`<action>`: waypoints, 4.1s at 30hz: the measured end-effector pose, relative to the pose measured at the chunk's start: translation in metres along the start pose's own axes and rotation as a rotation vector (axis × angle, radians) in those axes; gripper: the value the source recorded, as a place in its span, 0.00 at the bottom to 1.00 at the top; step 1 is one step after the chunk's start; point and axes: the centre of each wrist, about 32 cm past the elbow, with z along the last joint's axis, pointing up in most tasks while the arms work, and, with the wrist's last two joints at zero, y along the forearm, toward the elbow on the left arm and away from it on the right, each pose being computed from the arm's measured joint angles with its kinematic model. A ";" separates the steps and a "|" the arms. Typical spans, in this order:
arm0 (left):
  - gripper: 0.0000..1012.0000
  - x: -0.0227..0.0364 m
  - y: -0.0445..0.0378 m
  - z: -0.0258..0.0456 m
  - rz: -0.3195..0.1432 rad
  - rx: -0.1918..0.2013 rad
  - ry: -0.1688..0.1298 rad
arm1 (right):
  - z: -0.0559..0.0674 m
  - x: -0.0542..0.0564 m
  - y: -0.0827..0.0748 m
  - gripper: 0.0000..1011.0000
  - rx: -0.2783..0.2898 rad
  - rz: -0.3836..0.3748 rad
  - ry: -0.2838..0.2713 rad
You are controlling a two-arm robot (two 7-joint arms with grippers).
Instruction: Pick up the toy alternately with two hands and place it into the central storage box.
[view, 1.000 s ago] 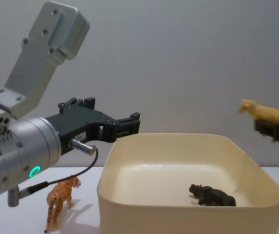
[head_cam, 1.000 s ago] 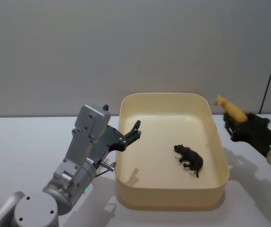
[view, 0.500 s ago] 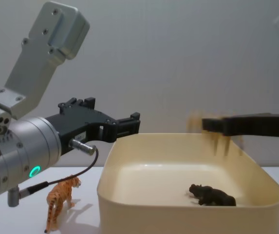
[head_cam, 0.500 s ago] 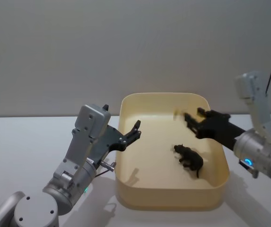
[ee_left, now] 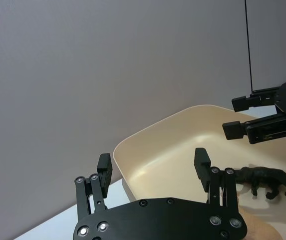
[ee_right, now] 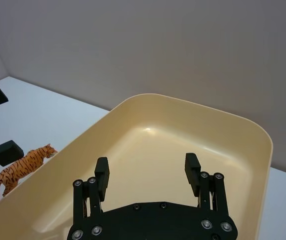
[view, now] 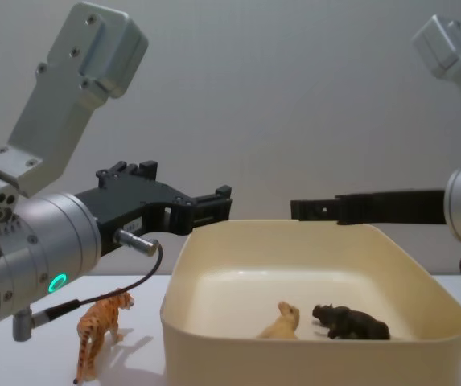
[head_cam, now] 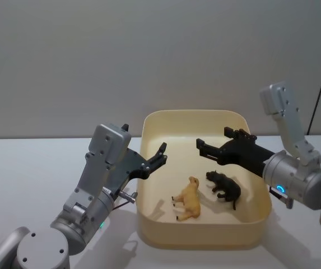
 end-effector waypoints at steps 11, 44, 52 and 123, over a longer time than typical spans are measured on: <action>0.99 0.0000 0.0000 0.0000 0.000 0.000 0.000 | 0.001 0.015 -0.021 0.99 0.040 -0.061 0.006; 0.99 0.0016 0.0197 0.0059 0.027 0.087 0.026 | 0.003 0.035 -0.072 0.99 0.095 -0.170 0.047; 0.99 0.0034 0.0382 0.0124 0.062 0.181 0.060 | 0.003 0.036 -0.074 0.99 0.098 -0.173 0.049; 0.59 0.0456 0.0188 -0.0316 0.058 0.452 0.234 | 0.003 0.036 -0.076 0.99 0.099 -0.176 0.050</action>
